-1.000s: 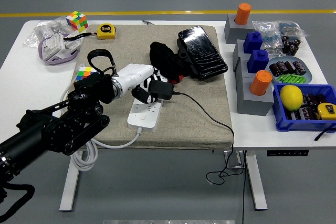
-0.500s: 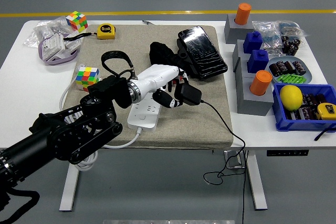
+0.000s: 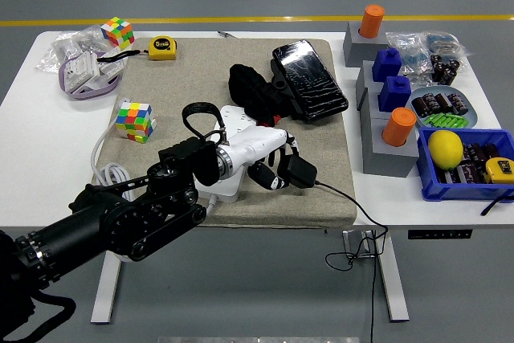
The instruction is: Pull the plug out and thorw away
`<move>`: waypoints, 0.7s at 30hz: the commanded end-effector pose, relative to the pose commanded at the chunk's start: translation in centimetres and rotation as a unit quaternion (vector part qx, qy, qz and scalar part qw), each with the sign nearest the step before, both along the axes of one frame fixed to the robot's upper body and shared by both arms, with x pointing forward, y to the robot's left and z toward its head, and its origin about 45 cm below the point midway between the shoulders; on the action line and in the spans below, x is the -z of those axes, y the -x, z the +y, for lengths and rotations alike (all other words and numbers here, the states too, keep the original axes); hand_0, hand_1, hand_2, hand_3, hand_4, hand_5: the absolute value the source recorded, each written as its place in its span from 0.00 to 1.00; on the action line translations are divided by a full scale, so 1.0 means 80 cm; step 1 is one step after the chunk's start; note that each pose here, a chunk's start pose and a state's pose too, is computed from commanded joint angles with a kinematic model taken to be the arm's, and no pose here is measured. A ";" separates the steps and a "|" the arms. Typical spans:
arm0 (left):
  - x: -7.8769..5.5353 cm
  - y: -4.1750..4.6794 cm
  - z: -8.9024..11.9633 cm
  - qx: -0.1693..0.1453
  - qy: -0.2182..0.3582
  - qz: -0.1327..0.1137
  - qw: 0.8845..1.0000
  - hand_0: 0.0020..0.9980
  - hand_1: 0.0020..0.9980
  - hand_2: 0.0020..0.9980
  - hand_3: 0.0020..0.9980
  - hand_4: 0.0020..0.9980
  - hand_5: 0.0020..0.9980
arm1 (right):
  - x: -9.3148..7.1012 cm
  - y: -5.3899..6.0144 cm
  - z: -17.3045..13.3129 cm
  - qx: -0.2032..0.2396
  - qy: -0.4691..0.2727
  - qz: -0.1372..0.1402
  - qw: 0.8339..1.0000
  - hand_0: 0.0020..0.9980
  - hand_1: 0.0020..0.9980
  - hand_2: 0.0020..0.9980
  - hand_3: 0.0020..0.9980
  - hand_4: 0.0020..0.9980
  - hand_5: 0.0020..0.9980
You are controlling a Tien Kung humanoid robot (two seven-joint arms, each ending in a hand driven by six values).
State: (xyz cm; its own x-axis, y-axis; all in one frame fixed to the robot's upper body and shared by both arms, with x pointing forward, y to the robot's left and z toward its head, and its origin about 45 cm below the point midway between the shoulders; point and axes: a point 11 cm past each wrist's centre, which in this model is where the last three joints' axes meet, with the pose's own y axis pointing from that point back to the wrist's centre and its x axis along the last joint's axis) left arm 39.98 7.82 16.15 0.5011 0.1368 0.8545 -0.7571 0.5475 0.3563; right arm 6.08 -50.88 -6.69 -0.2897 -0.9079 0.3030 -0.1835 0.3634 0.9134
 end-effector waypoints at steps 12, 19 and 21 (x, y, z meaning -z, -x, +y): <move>0.001 -0.001 0.005 -0.005 0.008 0.003 1.000 0.75 0.84 0.83 0.87 1.00 0.31 | 0.000 -0.002 0.001 -0.002 0.000 -0.002 1.000 0.56 0.65 0.67 0.57 0.97 0.50; -0.003 -0.003 0.013 -0.014 0.015 0.000 1.000 0.75 0.84 0.84 0.88 1.00 0.35 | 0.000 -0.001 0.001 -0.002 0.001 -0.001 1.000 0.56 0.65 0.67 0.57 0.97 0.50; -0.012 -0.005 0.017 -0.019 0.029 -0.007 0.999 0.75 0.84 0.84 0.88 1.00 0.35 | 0.000 -0.002 0.001 -0.001 0.000 -0.002 1.000 0.56 0.65 0.67 0.57 0.97 0.50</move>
